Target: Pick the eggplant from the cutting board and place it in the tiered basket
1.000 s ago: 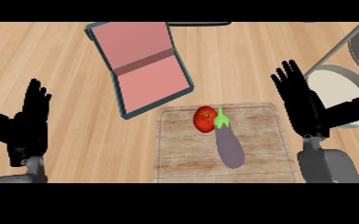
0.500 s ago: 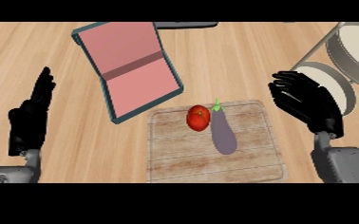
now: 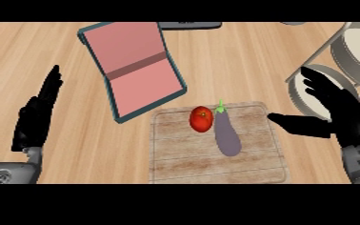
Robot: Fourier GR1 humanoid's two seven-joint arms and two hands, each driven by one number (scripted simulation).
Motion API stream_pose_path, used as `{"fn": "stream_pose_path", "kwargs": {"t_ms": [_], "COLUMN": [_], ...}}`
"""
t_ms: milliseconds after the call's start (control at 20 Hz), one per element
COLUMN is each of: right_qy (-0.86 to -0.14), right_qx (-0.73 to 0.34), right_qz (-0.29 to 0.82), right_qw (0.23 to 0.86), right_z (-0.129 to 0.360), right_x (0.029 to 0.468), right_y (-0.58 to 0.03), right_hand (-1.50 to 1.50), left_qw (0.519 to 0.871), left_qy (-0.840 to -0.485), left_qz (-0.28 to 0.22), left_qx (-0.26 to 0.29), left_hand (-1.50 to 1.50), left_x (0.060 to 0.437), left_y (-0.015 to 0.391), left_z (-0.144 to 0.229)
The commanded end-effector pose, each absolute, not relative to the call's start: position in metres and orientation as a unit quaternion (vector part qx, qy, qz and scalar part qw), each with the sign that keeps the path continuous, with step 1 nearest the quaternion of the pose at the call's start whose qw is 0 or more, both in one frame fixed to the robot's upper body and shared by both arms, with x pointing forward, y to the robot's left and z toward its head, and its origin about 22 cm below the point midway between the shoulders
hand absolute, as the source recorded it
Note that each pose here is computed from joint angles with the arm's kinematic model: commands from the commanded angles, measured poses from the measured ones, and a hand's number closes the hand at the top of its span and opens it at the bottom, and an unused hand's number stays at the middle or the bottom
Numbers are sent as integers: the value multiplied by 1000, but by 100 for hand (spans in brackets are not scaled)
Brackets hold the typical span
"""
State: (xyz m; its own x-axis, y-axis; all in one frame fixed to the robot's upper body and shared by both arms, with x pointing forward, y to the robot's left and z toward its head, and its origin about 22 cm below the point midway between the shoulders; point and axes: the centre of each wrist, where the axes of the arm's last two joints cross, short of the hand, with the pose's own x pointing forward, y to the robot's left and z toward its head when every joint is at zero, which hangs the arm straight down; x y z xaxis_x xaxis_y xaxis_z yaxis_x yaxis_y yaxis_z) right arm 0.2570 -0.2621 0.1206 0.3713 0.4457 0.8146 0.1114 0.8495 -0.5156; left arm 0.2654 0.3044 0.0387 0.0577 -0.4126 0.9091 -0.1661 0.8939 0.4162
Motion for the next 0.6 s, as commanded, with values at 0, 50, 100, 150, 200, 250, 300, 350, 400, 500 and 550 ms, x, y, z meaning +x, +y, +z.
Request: {"fn": "stream_pose_path", "kwargs": {"t_ms": [0,50,100,150,200,250,300,350,400,500,550], "right_qy": [-473,-459,-442,-428,-419,-403,-383,-383,-376,-361,-359], "right_qx": [-282,-276,-275,-265,-271,-274,-271,-271,-270,-275,-277], "right_qz": [245,273,295,317,328,343,350,358,361,352,341], "right_qw": [798,799,802,803,802,803,811,807,810,818,824], "right_z": [155,169,177,178,191,202,194,207,209,215,209], "right_x": [250,249,249,253,257,260,266,269,275,282,292], "right_y": [-250,-244,-241,-228,-225,-229,-216,-209,-206,-194,-183], "right_hand": [-150,-150,-150,-150,-150,-150,-150,-150,-150,-150,-150], "left_qw": [696,694,699,687,683,689,684,689,684,693,687], "left_qy": [-680,-686,-679,-692,-695,-690,-695,-691,-695,-689,-693], "left_qz": [-102,-100,-107,-107,-115,-113,-120,-122,-123,-112,-119], "left_qx": [206,195,196,195,192,191,187,181,183,182,183], "left_hand": [0,0,0,0,0,0,0,0,0,0,0], "left_x": [270,273,266,280,278,274,275,277,276,279,283], "left_y": [299,297,300,302,298,292,290,290,274,289,289], "left_z": [38,40,35,45,37,35,38,39,29,29,37]}}
